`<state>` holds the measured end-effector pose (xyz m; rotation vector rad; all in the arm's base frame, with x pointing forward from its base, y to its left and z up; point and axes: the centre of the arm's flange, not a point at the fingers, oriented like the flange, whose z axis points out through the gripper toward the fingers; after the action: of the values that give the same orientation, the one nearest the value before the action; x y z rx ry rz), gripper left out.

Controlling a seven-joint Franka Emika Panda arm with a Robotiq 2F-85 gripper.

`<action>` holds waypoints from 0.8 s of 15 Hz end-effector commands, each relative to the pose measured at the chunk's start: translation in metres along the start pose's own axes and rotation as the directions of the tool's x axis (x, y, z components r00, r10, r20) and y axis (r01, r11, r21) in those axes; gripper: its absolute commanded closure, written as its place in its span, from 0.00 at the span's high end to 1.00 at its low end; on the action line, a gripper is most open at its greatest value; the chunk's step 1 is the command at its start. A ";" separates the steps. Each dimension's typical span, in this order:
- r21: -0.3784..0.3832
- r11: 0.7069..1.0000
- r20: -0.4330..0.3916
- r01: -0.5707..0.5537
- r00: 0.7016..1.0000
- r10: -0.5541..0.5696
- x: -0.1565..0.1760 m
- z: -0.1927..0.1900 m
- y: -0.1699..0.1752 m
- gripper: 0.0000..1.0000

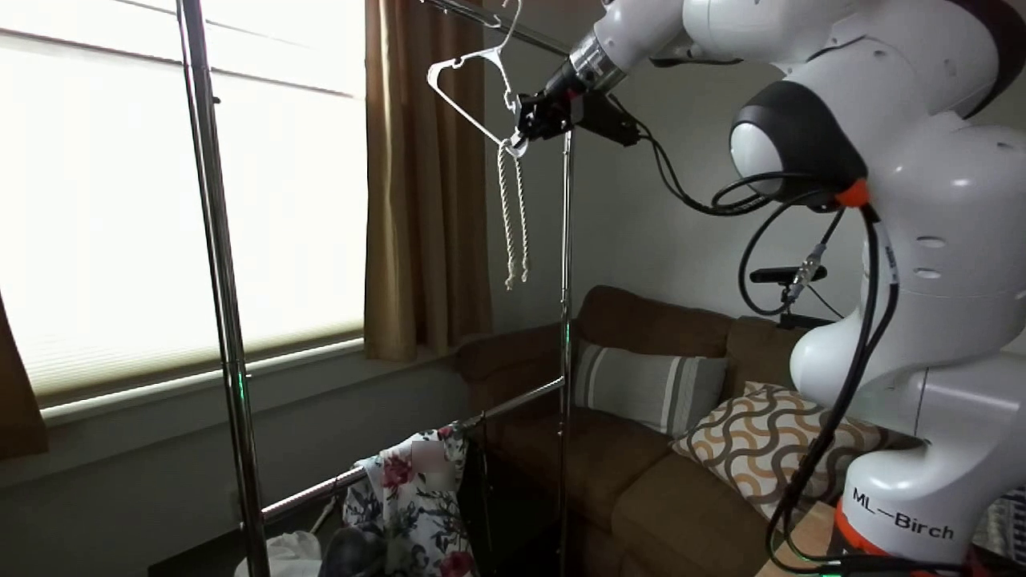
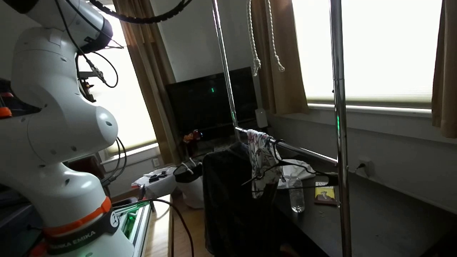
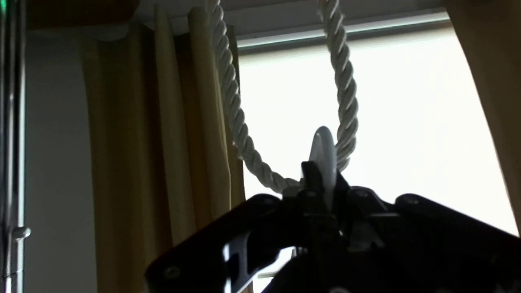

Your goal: Move the white hanger to the upper rail

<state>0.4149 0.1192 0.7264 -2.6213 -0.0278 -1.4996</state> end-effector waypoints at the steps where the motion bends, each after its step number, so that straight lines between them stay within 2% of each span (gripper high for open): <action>1: -0.161 0.985 0.065 0.054 0.997 -0.044 0.036 0.002 -0.025 0.02; 5: -0.232 0.965 0.142 0.126 0.985 -0.094 0.032 0.015 -0.026 0.02; 7: -0.245 0.960 0.145 0.135 0.984 -0.101 0.033 0.013 -0.029 0.02; 8: -0.278 0.949 0.148 0.147 0.983 -0.109 0.034 0.011 -0.027 0.02; 9: -0.284 0.946 0.143 0.153 0.983 -0.115 0.032 0.010 -0.023 0.32; 10: -0.286 0.947 0.134 0.149 0.984 -0.115 0.029 0.008 -0.019 0.34; 12: -0.282 0.947 0.136 0.153 0.984 -0.119 0.024 -0.003 -0.012 0.47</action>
<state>0.4286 0.1069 0.7037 -2.9606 -0.0605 -1.5478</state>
